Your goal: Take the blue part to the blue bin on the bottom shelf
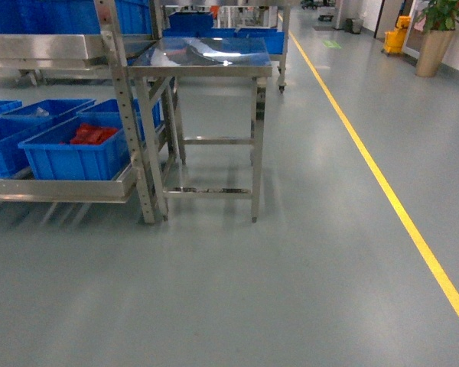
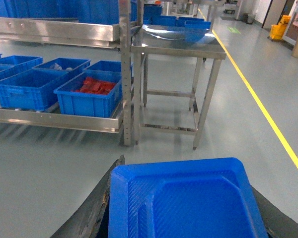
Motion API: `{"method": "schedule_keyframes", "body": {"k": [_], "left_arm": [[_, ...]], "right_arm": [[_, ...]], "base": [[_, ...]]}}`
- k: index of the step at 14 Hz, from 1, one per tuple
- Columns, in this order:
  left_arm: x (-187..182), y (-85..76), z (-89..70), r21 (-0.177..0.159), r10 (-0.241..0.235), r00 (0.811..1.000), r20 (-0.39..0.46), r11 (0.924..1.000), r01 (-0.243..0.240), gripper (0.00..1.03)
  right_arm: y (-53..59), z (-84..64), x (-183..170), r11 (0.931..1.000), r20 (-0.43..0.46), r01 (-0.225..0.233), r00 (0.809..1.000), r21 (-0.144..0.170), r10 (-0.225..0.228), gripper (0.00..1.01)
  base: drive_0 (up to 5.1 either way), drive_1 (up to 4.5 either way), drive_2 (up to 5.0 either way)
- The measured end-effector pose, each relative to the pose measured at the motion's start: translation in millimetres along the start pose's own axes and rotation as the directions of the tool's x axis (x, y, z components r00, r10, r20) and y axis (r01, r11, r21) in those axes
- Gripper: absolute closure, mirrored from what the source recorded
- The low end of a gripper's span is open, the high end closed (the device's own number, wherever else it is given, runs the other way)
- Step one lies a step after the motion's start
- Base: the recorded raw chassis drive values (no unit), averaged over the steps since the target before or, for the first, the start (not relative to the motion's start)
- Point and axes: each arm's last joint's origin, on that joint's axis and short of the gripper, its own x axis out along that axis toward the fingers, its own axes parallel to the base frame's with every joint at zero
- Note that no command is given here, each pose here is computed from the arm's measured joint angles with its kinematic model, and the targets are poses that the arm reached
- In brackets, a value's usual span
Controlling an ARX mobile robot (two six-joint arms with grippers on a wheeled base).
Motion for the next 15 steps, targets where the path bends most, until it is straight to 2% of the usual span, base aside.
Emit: {"method": "schedule_keyframes", "body": {"k": [15], "left_arm": [[-0.1,0.2,-0.2,0.000,0.004,1.000,-0.002,1.0000,-0.004,0.59]], "right_arm": [[0.0,-0.6,0.0,1.0000,-0.006,0.000,1.000,0.000,0.000,0.03]], "base": [[0.1,4.09,-3.9]]}}
